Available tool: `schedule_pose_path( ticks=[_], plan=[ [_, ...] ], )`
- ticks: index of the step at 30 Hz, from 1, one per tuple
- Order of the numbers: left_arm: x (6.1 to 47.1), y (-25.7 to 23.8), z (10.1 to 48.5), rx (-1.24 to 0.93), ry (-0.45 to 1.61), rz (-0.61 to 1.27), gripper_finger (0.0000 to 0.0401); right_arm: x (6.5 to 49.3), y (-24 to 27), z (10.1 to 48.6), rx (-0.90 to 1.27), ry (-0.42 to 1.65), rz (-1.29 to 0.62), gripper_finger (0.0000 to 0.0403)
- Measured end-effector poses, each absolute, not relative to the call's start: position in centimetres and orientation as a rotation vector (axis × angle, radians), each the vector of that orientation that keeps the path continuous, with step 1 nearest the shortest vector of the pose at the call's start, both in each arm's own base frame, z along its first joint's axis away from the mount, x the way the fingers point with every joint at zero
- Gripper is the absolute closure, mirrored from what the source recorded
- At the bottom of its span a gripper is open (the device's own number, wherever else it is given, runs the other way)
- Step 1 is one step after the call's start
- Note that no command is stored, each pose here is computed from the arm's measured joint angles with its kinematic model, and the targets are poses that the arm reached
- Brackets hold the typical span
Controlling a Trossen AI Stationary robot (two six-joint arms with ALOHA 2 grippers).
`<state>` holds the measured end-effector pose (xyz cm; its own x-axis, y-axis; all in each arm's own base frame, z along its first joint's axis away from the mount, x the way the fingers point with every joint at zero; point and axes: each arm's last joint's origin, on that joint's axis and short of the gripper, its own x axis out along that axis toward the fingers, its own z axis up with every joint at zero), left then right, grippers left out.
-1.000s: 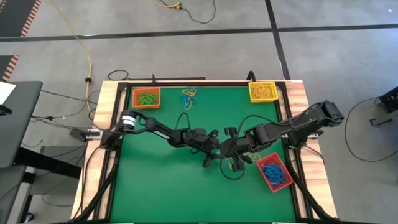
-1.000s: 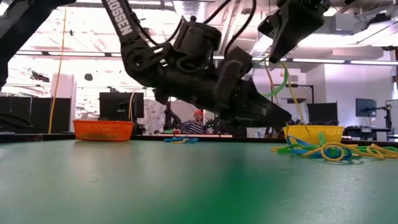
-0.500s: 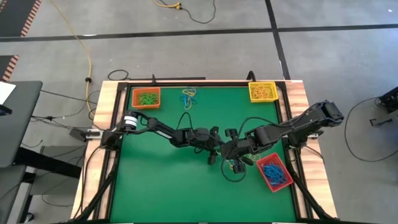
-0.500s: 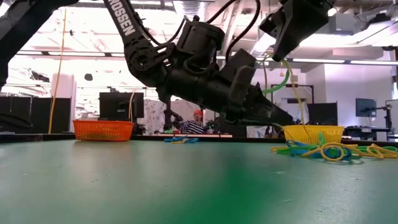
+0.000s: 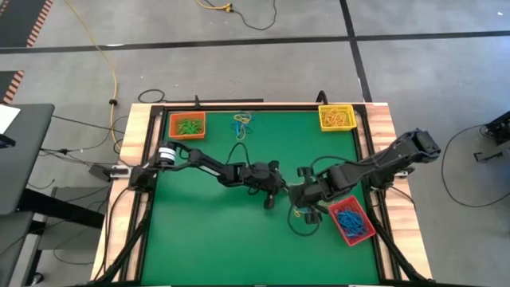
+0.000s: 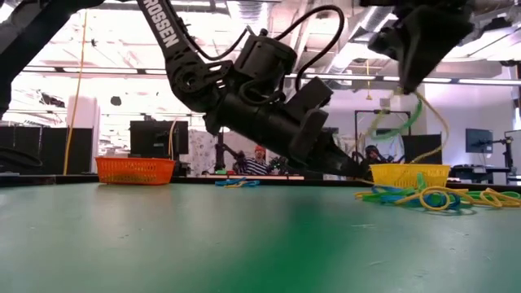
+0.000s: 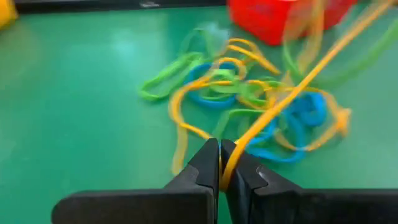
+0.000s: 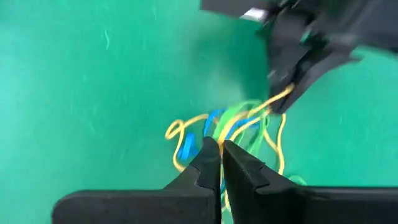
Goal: Sort rubber bands into baskets
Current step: Put the yellow rubber band into the yellow bin
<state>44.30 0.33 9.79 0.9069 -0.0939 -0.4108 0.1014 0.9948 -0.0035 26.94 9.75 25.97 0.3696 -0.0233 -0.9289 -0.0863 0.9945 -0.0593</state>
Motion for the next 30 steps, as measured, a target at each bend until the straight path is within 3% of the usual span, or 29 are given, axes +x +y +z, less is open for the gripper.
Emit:
schedule_pose_path(
  ticks=[6, 18, 30],
  plan=[
    [43.9, 1.5, 11.9, 0.086, 0.443, -0.025, 0.0401, 26.3, 9.8, 25.8, -0.064, 1.242, -0.022, 0.0323],
    [42.6, 1.5, 18.2, 0.226, 0.396, 0.028, 0.0401, 26.8, 9.6, 24.5, -0.136, 1.129, -0.158, 0.0191],
    [41.8, -0.1, 21.3, 0.25, 0.323, -0.006, 0.0401, 27.7, 8.7, 24.8, -0.131, 0.989, -0.345, 0.0175]
  ],
)
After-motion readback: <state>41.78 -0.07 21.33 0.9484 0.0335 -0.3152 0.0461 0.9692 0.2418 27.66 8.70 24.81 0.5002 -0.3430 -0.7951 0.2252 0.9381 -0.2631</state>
